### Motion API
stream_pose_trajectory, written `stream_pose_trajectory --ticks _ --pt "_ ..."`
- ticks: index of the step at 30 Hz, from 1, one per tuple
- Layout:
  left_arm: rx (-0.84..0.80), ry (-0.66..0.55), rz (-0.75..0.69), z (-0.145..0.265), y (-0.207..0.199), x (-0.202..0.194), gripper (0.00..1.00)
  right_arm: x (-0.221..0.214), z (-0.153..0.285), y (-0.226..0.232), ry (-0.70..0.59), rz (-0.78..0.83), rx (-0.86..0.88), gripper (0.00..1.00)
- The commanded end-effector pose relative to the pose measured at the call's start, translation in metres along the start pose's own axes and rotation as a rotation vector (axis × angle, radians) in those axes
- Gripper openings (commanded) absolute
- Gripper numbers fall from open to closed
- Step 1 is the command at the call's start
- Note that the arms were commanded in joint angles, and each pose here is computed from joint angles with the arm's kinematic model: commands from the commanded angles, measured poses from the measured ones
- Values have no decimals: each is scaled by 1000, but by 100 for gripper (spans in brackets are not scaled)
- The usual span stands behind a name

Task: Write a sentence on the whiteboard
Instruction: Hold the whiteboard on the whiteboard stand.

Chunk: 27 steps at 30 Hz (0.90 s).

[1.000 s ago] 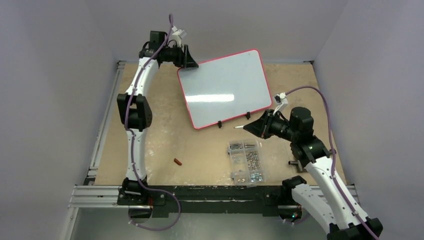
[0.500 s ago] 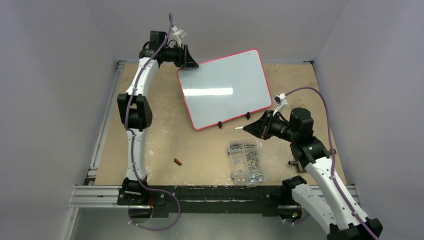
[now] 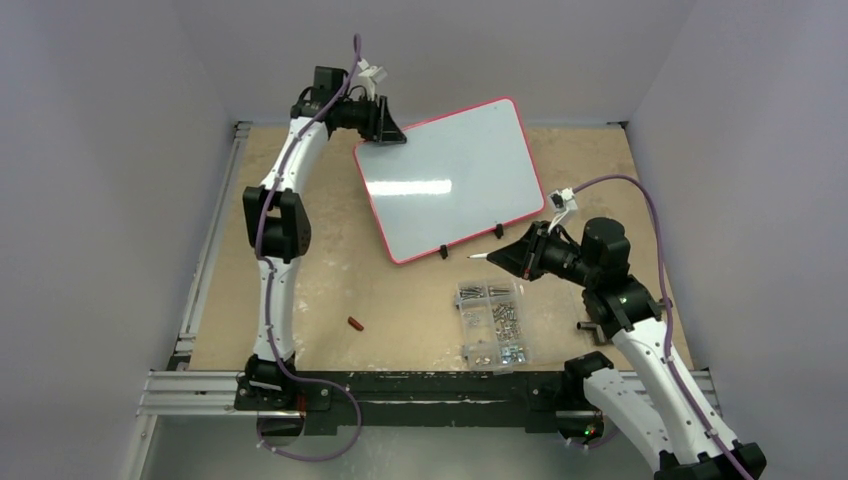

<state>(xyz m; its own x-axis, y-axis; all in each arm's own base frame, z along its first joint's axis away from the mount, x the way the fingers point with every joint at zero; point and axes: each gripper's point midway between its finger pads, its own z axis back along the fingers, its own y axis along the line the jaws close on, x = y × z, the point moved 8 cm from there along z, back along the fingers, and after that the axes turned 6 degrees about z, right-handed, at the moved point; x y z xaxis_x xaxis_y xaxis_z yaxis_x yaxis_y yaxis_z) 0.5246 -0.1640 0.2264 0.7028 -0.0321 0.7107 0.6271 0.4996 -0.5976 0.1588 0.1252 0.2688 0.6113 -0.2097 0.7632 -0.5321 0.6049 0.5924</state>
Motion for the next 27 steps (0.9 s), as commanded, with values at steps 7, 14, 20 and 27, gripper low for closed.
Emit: stream_pose_trajectory --ticks 7,14,20,27 --pt "-72 21 -49 -13 -16 -2 11 1 2 3 -13 30 31 0" --pt "-190 64 -77 -15 -33 -10 0 0 1 3 -13 31 33 0" --pt "-247 113 -96 -18 -44 -23 0 -1 -3 1 -20 34 60 0" --pt "-255 137 -105 -22 -50 -30 0 6 -25 -5 -34 48 90 0"
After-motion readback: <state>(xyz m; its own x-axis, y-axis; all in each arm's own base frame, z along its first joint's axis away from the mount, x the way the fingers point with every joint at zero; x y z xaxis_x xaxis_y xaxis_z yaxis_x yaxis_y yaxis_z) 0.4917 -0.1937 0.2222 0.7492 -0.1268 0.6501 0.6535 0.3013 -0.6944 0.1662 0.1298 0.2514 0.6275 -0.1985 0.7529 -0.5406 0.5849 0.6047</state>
